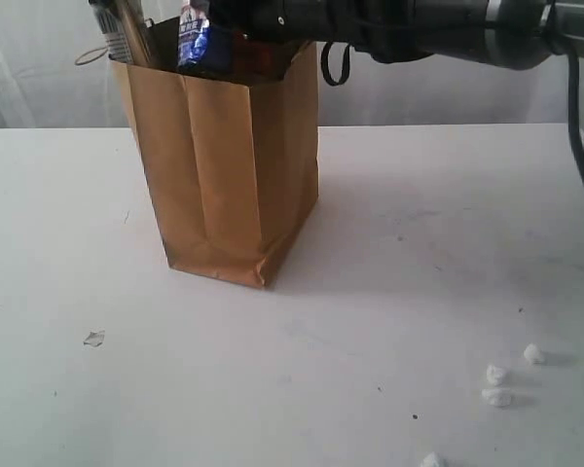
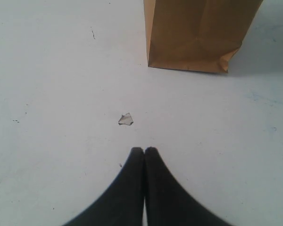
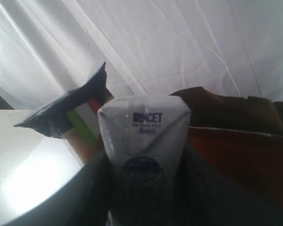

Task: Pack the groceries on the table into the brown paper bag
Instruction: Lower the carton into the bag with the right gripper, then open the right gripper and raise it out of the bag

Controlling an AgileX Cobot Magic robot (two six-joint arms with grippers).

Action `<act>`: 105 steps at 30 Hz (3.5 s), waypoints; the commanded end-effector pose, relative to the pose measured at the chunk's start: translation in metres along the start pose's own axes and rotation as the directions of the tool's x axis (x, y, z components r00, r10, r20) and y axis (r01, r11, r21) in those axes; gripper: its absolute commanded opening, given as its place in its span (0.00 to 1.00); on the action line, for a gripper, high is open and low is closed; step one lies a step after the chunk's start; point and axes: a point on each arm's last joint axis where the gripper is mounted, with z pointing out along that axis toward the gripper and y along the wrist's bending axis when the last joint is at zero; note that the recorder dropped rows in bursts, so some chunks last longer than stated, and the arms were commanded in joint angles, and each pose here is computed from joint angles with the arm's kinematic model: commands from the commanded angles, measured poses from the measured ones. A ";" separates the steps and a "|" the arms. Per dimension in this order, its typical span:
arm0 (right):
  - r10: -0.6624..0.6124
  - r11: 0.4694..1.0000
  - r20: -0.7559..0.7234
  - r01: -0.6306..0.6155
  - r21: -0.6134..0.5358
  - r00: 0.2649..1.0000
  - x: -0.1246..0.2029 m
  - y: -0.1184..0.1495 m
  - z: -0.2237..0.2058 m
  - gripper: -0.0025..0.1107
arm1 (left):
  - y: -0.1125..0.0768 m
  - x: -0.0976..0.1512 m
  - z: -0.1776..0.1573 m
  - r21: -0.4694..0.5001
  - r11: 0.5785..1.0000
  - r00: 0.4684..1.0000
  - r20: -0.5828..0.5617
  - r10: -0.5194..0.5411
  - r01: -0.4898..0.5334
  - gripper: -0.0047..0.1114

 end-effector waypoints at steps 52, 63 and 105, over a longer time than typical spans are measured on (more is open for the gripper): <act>-0.096 0.991 0.008 0.095 0.090 0.995 0.020 -0.024 0.023 0.32 | -0.001 0.001 0.000 0.007 1.000 1.000 0.001 -0.009 0.009 0.04; -0.095 0.991 0.004 0.094 0.091 0.995 0.021 -0.025 0.024 0.35 | -0.001 0.001 0.000 0.007 1.000 1.000 0.001 -0.009 0.009 0.04; -0.216 0.976 0.099 0.219 -0.018 0.971 -0.020 0.013 -0.014 0.45 | -0.001 0.001 0.000 0.007 1.000 1.000 0.001 -0.009 0.009 0.04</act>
